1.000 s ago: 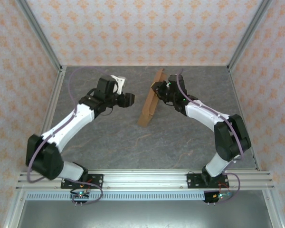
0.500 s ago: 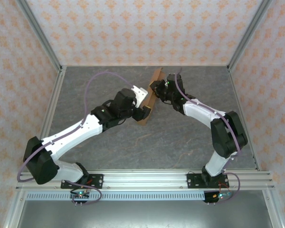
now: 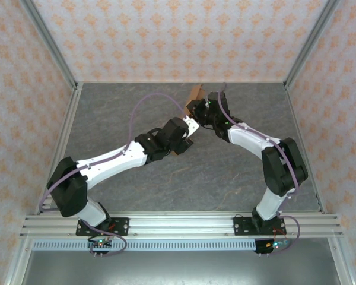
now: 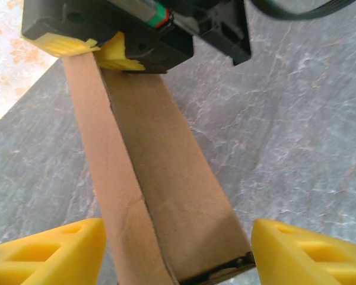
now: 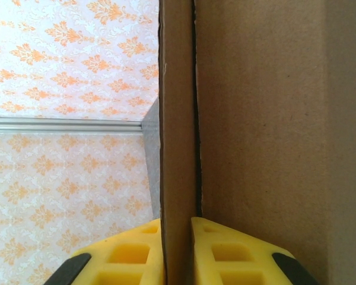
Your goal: Fold the paper box
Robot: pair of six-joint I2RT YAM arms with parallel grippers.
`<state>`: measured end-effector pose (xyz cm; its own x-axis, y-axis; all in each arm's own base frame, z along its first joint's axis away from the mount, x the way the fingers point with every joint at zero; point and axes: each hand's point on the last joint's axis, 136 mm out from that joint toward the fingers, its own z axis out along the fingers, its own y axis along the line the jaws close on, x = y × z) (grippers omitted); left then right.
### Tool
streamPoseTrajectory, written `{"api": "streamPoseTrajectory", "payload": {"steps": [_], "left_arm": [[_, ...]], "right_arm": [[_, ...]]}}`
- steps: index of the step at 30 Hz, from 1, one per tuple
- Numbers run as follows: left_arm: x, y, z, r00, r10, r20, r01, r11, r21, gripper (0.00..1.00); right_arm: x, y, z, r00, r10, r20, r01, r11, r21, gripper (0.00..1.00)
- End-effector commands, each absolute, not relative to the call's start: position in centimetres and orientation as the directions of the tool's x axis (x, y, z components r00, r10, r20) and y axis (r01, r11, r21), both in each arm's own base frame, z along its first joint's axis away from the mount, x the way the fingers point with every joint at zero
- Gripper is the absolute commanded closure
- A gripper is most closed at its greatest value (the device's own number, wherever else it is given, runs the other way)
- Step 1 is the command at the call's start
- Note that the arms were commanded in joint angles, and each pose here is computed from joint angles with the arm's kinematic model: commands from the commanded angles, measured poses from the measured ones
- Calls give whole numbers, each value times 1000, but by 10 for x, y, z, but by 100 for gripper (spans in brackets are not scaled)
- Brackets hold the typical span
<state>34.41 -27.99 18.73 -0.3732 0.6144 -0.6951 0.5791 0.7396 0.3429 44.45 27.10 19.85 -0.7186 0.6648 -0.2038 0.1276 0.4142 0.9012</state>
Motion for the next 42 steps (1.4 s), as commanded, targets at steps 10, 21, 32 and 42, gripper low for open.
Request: {"api": "streamPoseTrajectory", "payload": {"steps": [10,21,32,42], "left_arm": [[361,-271,183,-358,668,-653,513,725,460,37],[368,-256,177,-443,560,-700,507,800,320,47],[374,-248,172,-460,552,-696,496,810,313,60],[356,-257,150,-478,555,-681,574,784,235,36]], "right_arm": [[448,275,191,-725,663,-183,155,417,895,81],[450,275,194,-724,660,-200,149,432,889,79],[454,274,193,-715,667,-209,151,439,886,87],[450,262,130,-712,682,-170,247,469,848,87]]}}
